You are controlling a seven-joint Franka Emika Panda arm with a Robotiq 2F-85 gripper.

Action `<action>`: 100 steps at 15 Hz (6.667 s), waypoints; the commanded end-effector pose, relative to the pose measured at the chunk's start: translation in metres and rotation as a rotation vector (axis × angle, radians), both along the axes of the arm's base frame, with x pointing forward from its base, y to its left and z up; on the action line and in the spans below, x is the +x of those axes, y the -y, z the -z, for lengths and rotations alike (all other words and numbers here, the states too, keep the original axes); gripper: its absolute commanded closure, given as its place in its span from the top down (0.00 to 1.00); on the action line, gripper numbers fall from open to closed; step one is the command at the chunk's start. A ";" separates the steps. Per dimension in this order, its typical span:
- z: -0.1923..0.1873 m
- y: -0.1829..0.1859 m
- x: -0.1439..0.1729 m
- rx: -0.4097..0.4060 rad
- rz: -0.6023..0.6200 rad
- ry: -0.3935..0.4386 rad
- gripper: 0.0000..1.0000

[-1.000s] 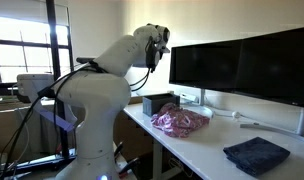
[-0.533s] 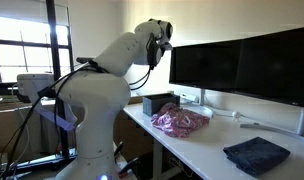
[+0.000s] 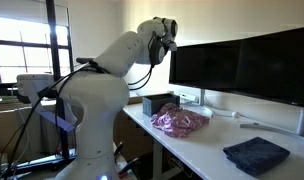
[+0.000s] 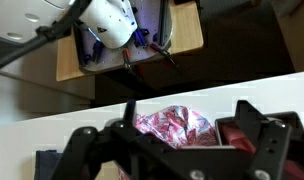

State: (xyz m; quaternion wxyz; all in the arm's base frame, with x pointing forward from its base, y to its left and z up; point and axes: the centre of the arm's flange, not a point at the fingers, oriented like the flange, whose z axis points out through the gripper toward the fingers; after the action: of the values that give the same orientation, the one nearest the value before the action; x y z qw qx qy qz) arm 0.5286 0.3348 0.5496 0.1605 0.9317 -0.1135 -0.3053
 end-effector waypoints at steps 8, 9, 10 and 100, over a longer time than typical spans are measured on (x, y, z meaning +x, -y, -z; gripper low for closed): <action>0.005 0.020 -0.001 0.027 -0.121 -0.110 1.00; 0.005 0.019 -0.001 0.026 -0.121 -0.109 1.00; 0.006 0.019 -0.001 0.025 -0.121 -0.109 1.00; 0.257 -0.043 0.060 0.021 0.153 0.340 1.00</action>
State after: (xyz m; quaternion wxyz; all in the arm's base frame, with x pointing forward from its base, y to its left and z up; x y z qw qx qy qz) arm 0.6268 0.4128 0.3091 0.1143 0.9613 -0.1913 -0.1617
